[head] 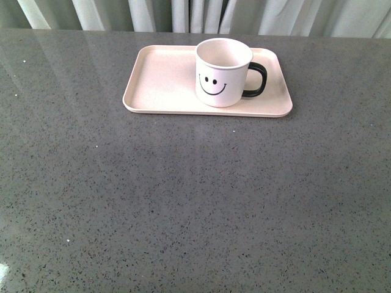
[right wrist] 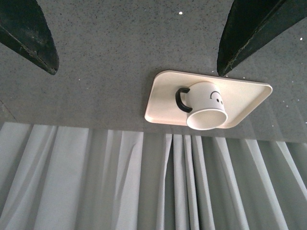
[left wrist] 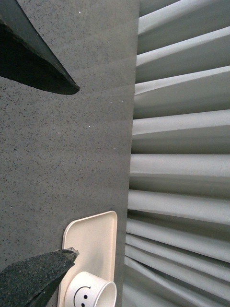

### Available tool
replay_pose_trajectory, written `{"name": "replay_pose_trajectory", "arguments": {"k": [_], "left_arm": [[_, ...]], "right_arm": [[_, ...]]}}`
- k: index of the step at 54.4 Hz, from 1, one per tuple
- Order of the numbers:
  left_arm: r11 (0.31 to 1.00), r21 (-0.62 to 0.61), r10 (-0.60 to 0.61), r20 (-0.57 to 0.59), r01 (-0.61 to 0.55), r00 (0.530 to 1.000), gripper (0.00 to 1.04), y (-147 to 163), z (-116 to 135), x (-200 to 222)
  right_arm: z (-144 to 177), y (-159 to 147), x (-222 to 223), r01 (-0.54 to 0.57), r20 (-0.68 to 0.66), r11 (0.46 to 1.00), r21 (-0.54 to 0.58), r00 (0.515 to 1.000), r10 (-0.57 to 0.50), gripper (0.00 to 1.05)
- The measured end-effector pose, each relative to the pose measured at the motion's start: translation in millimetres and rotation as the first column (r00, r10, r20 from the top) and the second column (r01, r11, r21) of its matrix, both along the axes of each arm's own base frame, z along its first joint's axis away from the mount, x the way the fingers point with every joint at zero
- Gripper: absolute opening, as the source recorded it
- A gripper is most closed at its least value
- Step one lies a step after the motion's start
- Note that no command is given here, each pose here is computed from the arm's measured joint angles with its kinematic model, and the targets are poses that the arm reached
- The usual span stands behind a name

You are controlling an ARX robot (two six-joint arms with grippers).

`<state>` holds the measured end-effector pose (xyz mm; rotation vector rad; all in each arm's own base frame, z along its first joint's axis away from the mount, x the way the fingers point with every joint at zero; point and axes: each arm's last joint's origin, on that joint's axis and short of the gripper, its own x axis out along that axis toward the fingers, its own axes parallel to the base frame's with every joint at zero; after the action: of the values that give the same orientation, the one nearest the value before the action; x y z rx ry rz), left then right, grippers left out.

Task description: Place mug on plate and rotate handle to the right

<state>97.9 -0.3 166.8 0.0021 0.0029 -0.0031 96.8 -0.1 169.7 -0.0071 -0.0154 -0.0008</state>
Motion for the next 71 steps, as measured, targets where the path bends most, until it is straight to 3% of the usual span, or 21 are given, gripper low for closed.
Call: {"name": "replay_pose_trajectory", "arguments": {"k": [3,4,6,9,13,23,41,57,71], "left_arm": [[1.000,0.000,0.000,0.000,0.000,1.000,0.96,0.0,0.0,0.0],[1.000,0.000,0.000,0.000,0.000,1.000,0.96,0.0,0.0,0.0],[1.000,0.000,0.001,0.000,-0.001,1.000,0.96,0.0,0.0,0.0],[1.000,0.000,-0.001,0.000,0.001,1.000,0.96,0.0,-0.1,0.0],[1.000,0.000,0.000,0.000,0.000,1.000,0.96,0.0,0.0,0.0],[1.000,0.000,0.000,0.000,0.000,1.000,0.96,0.0,0.0,0.0],[1.000,0.000,0.000,0.000,0.000,1.000,0.96,0.0,0.0,0.0],[1.000,0.000,0.000,0.000,0.000,1.000,0.96,0.0,0.0,0.0],[1.000,0.000,0.000,0.000,0.000,1.000,0.96,0.0,0.0,0.0]], "right_arm": [[-0.6,0.1,0.4,-0.011,-0.024,1.000,-0.004,1.000,0.011,0.96],[-0.8,0.0,0.7,-0.038,-0.090,0.999,-0.012,0.995,0.036,0.96],[-0.4,-0.7,1.6,-0.076,-0.230,0.997,-0.017,0.971,0.070,0.96],[4.8,-4.1,8.5,-0.099,-0.432,0.995,0.003,0.898,0.090,0.96],[14.3,-10.4,26.6,-0.087,-0.518,0.996,-0.006,0.852,0.071,0.96],[45.1,-27.1,125.4,-0.080,-0.541,0.996,-0.040,0.840,0.045,0.96],[32.6,3.2,290.9,-0.157,-0.708,0.987,0.031,0.693,0.133,0.96],[24.3,30.3,359.2,-0.173,-0.752,0.981,0.083,0.636,0.175,0.96],[19.6,62.1,389.6,-0.207,-0.771,0.974,0.093,0.603,0.202,0.96]]}}
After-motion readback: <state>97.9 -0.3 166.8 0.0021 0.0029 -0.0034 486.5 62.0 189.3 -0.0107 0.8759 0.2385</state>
